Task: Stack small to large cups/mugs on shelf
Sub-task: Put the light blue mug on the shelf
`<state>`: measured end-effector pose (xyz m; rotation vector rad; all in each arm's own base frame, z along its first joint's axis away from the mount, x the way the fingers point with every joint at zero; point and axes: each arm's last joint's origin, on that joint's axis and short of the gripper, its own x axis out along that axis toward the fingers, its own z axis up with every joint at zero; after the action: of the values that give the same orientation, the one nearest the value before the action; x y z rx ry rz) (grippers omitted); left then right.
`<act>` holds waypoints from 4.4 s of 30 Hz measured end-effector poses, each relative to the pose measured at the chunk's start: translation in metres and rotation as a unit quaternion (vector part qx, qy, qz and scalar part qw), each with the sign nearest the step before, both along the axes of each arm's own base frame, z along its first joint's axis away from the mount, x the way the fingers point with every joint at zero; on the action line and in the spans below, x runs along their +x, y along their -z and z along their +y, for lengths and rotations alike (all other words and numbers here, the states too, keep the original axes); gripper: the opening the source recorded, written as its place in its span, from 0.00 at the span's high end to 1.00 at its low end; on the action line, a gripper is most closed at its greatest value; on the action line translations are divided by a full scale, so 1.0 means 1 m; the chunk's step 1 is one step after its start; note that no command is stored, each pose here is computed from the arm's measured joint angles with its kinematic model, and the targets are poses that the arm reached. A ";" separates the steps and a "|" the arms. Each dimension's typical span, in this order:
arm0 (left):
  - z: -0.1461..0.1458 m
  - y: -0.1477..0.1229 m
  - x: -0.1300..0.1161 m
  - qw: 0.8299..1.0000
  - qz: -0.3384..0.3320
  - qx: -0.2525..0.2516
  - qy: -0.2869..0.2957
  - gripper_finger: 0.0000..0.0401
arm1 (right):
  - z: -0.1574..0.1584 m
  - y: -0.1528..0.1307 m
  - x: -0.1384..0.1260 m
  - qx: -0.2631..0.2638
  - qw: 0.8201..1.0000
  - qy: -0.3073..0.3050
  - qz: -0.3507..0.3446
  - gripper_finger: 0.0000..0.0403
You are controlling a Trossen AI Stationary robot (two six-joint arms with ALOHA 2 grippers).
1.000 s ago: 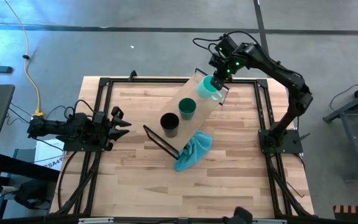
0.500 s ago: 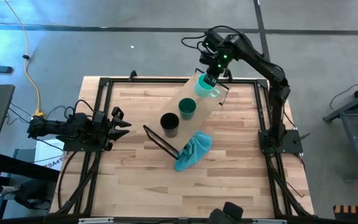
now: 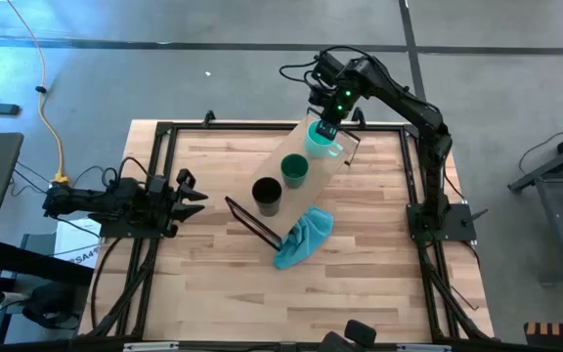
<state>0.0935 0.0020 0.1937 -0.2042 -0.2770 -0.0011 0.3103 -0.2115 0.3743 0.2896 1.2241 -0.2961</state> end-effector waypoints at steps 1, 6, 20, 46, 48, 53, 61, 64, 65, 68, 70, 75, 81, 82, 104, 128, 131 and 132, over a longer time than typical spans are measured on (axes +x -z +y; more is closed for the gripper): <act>0.000 0.001 0.000 1.000 0.003 0.000 0.000 0.68 | 0.000 0.000 0.000 0.001 1.000 0.001 0.001 1.00; 0.000 0.001 0.000 1.000 0.007 0.000 -0.001 0.68 | 0.000 0.000 0.000 0.001 1.000 -0.003 0.003 1.00; 0.000 0.001 0.000 1.000 0.008 0.000 -0.001 0.68 | 0.003 0.001 0.000 -0.004 1.000 -0.025 0.008 1.00; 0.000 0.001 0.000 1.000 0.007 -0.004 0.001 0.68 | 0.001 0.007 0.003 -0.001 0.999 -0.026 0.025 1.00; 0.000 0.001 0.000 1.000 0.007 -0.004 0.001 0.68 | 0.001 0.007 0.003 -0.001 0.999 -0.026 0.025 1.00; 0.000 0.001 0.000 1.000 0.007 -0.004 0.001 0.68 | 0.001 0.007 0.003 -0.003 0.999 -0.027 0.023 1.00; 0.000 0.001 0.000 1.000 0.007 -0.004 0.002 0.68 | 0.000 0.010 0.005 0.002 0.999 -0.026 0.028 1.00; 0.000 0.001 0.000 1.000 0.007 -0.004 0.002 0.68 | -0.002 0.014 0.008 0.005 0.999 -0.026 0.033 1.00; 0.000 0.001 0.000 1.000 0.007 -0.004 0.002 0.68 | -0.002 0.015 0.008 0.005 0.999 -0.026 0.032 1.00; 0.000 0.001 0.000 1.000 0.007 -0.004 0.002 0.68 | -0.002 0.015 0.008 0.005 0.999 -0.026 0.032 1.00; 0.000 0.001 0.000 1.000 0.007 -0.004 0.002 0.68 | -0.002 0.015 0.008 0.006 0.999 -0.026 0.033 1.00; 0.000 0.001 0.000 1.000 0.007 -0.004 0.002 0.68 | -0.003 0.015 0.007 0.006 0.999 -0.026 0.034 1.00; 0.000 0.001 0.000 1.000 0.007 -0.004 0.002 0.68 | -0.003 0.015 0.007 0.005 0.999 -0.029 0.034 1.00; 0.000 0.001 0.000 1.000 0.007 -0.004 0.002 0.68 | -0.003 0.015 0.007 0.005 0.999 -0.030 0.034 1.00; 0.000 0.001 0.000 1.000 0.007 -0.004 0.002 0.68 | -0.002 0.016 0.007 0.012 0.999 -0.026 0.035 1.00; 0.000 0.001 0.000 1.000 0.007 -0.004 0.002 0.68 | -0.004 0.021 0.010 0.019 0.999 -0.024 0.042 0.95; 0.000 0.001 0.000 1.000 0.007 -0.004 0.002 0.68 | -0.004 0.022 0.010 0.023 0.999 -0.026 0.042 0.89; 0.000 0.001 0.000 1.000 0.007 -0.004 0.002 0.68 | -0.004 0.022 0.010 0.023 0.999 -0.026 0.042 0.88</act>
<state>0.0938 0.0020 0.1924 -0.2129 -0.2631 -0.0021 0.3203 -0.2156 0.3526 0.2861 1.3207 -0.2373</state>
